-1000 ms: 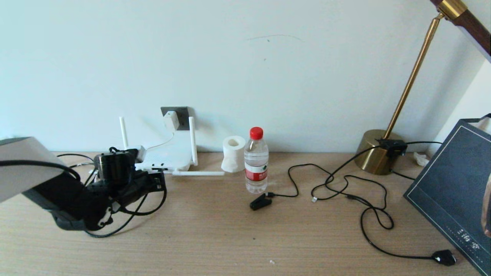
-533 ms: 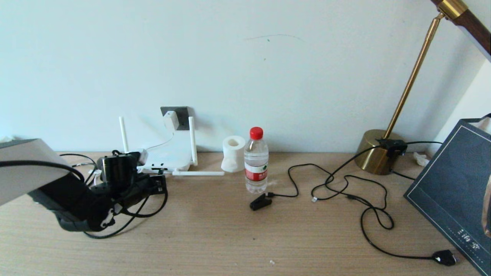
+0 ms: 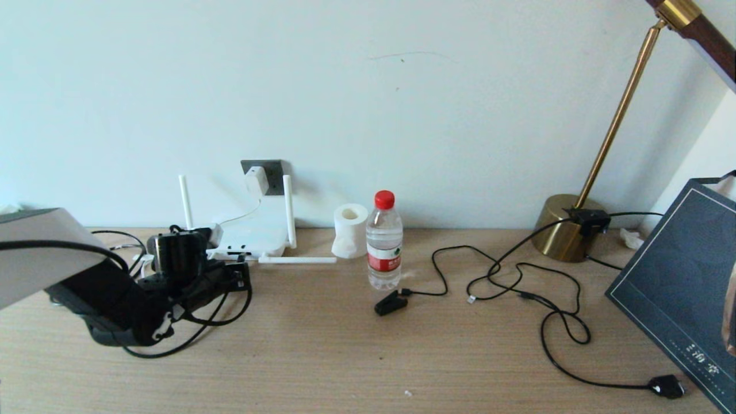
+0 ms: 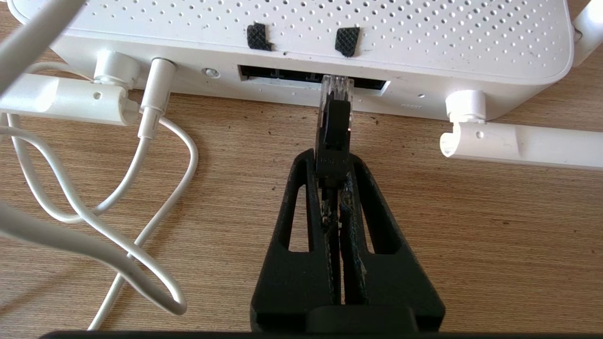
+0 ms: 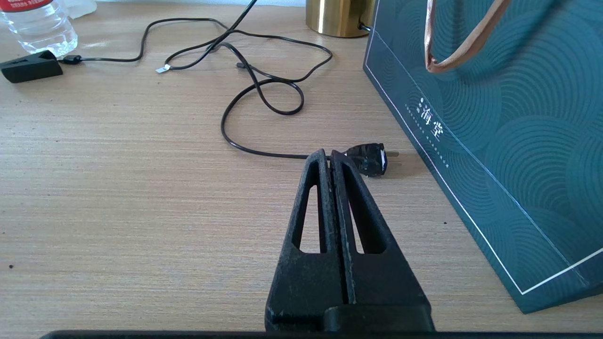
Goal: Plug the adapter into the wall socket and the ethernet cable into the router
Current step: Align cable and router interface
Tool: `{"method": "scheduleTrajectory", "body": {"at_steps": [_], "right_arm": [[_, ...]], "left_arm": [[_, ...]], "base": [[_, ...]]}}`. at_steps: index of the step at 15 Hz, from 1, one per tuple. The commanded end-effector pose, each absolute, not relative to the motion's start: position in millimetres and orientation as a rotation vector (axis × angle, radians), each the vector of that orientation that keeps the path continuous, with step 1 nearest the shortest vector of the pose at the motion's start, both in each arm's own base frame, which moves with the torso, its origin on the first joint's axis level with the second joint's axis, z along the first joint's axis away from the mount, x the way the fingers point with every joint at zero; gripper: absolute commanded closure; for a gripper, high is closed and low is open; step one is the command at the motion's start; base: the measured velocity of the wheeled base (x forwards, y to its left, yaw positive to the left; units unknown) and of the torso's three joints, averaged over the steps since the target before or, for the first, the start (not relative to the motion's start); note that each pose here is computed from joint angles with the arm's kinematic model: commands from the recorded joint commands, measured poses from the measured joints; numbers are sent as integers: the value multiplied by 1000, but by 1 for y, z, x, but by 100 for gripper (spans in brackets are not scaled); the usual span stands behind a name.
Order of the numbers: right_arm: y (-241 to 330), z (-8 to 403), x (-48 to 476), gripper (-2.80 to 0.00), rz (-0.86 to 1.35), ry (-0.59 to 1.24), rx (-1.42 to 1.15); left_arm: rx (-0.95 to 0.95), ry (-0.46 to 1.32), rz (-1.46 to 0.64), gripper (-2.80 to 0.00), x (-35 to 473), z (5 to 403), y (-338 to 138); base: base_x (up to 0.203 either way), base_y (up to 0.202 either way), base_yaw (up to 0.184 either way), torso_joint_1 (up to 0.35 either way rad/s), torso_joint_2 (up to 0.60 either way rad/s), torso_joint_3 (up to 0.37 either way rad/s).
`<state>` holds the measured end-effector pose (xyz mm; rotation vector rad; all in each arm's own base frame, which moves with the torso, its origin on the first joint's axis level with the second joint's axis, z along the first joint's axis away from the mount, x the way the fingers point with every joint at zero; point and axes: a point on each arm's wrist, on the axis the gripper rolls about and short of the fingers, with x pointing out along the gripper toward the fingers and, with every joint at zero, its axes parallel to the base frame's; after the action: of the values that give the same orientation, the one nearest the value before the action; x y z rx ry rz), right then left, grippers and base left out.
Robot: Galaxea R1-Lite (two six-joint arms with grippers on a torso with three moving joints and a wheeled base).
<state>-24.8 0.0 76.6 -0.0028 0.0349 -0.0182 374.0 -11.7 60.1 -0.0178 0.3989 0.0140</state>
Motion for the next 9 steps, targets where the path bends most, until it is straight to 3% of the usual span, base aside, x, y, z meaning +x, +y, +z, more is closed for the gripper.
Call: {"method": "scheduleTrajectory", "body": {"at_steps": [1, 9], "right_arm": [[0, 77, -25, 0, -18, 35, -3], [0, 77, -25, 0, -18, 35, -3]], "left_arm": [[-19, 388, 14, 0, 375, 61, -12], [-21, 377, 25, 0, 376, 64, -8]], "base": [[0, 0, 0, 0, 0, 0], [0, 0, 0, 0, 0, 0]]}}
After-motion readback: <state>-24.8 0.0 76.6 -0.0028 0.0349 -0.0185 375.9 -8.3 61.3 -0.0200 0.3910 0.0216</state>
